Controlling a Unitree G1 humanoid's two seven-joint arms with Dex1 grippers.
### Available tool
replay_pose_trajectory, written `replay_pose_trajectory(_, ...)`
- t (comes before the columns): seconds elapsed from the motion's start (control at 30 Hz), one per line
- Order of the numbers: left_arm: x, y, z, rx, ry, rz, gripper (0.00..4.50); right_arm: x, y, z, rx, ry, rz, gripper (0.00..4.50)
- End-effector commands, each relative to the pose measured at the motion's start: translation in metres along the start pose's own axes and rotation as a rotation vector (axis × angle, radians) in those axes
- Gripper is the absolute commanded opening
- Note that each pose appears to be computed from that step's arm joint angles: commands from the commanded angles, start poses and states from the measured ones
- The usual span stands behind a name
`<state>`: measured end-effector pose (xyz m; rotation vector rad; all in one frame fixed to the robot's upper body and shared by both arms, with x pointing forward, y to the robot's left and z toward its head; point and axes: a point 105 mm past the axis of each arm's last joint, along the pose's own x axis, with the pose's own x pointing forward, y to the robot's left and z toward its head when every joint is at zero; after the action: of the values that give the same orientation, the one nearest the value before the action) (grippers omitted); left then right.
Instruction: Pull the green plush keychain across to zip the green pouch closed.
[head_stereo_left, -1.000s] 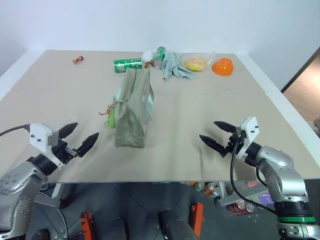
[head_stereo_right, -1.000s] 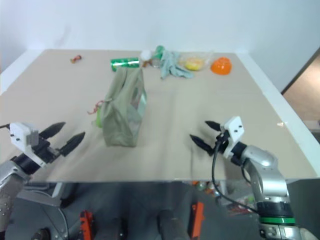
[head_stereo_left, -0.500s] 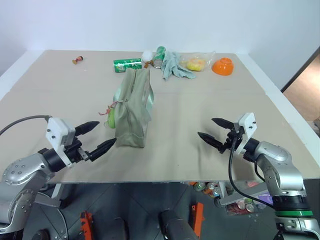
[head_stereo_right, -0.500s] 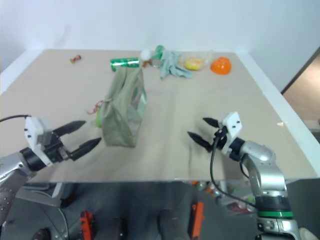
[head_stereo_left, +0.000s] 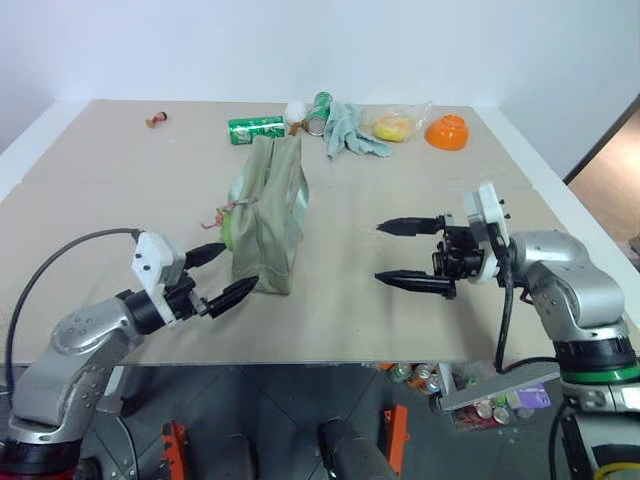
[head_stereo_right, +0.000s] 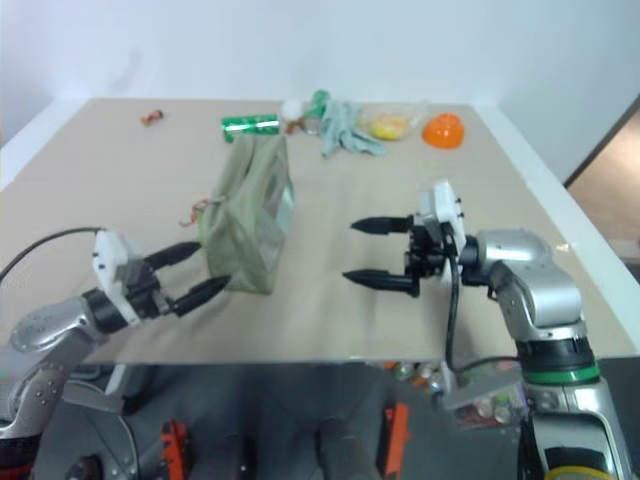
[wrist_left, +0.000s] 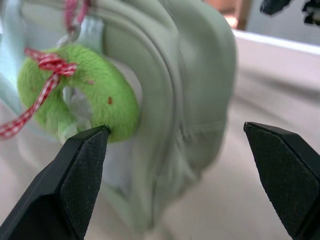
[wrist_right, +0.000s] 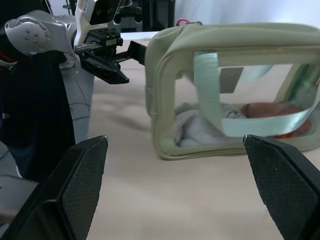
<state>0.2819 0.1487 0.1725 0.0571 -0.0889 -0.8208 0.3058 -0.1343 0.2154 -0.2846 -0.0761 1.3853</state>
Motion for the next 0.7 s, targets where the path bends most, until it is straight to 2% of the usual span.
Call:
replay_pose_trajectory(0.03,0.008,-0.004,0.012,0.047,-0.039,0.022,4.47,-0.002,-0.003,0.005,-0.044,-0.001,-0.005,4.50)
replay_pose_trajectory(0.27,0.015,-0.005,0.012,0.069,-0.043,0.046,4.47,-0.002,-0.006,0.002,-0.057,0.013,-0.038,4.50)
replay_pose_trajectory(0.33,0.015,-0.001,0.013,0.082,-0.051,0.054,3.54,-0.003,-0.007,0.001,-0.059,0.020,-0.048,4.50)
replay_pose_trajectory(0.37,0.015,0.001,0.014,0.090,-0.054,0.061,3.36,-0.003,-0.008,0.001,-0.060,0.023,-0.054,4.50)
replay_pose_trajectory(0.6,0.010,0.011,0.010,0.097,-0.036,0.065,0.84,-0.004,-0.009,0.000,-0.068,0.035,-0.071,4.50)
replay_pose_trajectory(0.7,0.009,0.015,0.007,0.099,-0.024,0.078,0.01,-0.005,-0.010,0.000,-0.068,0.038,-0.076,4.50)
